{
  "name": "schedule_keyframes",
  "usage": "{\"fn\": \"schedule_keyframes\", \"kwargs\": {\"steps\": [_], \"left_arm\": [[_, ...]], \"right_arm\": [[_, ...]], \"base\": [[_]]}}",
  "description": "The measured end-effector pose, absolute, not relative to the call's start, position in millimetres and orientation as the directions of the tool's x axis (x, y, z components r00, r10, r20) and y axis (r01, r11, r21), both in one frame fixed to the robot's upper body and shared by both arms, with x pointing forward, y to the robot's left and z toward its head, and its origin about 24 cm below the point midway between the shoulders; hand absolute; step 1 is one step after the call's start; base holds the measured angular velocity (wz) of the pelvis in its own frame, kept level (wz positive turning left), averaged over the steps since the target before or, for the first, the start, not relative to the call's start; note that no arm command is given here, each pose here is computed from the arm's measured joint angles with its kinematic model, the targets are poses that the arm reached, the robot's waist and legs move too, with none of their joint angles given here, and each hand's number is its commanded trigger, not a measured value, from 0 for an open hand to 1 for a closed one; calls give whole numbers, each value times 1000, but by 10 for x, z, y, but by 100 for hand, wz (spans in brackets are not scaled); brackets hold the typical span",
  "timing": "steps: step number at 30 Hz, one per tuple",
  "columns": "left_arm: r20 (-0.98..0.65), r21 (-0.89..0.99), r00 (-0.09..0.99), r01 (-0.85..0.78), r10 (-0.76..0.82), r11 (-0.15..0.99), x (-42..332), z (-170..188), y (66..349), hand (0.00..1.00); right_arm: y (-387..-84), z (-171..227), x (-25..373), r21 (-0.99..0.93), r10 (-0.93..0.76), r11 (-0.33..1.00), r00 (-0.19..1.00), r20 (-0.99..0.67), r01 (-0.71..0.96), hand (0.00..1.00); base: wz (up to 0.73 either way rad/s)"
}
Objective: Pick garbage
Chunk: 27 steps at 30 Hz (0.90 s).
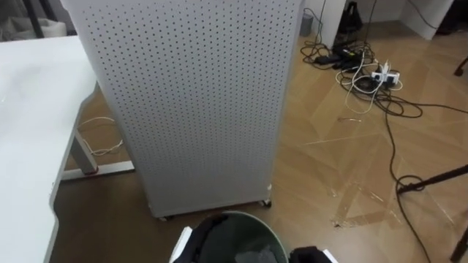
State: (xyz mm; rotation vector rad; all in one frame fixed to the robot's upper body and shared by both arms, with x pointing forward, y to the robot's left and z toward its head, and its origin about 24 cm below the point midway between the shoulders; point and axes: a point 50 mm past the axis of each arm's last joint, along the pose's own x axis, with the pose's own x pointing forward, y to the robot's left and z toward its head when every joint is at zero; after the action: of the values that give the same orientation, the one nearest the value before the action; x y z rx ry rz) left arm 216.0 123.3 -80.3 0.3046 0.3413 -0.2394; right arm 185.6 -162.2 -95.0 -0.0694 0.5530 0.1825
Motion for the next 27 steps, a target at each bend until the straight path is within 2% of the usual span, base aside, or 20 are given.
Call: {"fn": "schedule_keyframes", "kwargs": {"steps": [12, 16, 21, 27], "left_arm": [[-348, 327, 932, 220, -100, 919, 2077, -811, 1500, 0], [-350, 343, 937, 142, -14, 928, 2025, -833, 1646, 0], [-424, 337, 903, 85, 71, 938, 1769, -984, 1802, 0], [-525, 372, 835, 50, 166, 927, 1473, -1163, 2035, 0]], "right_arm": [[-1747, -956, 1822, -35, 155, 978, 825, -543, -206, 100], [-1798, -952, 1820, -38, 159, 976, 822, -548, -214, 100], [-1817, -955, 1818, -39, 156, 976, 818, -554, -213, 100], [-1840, -956, 1814, -41, 148, 978, 818, -556, -204, 100]], "base": [[-32], [-14], [-27], [9]]}}
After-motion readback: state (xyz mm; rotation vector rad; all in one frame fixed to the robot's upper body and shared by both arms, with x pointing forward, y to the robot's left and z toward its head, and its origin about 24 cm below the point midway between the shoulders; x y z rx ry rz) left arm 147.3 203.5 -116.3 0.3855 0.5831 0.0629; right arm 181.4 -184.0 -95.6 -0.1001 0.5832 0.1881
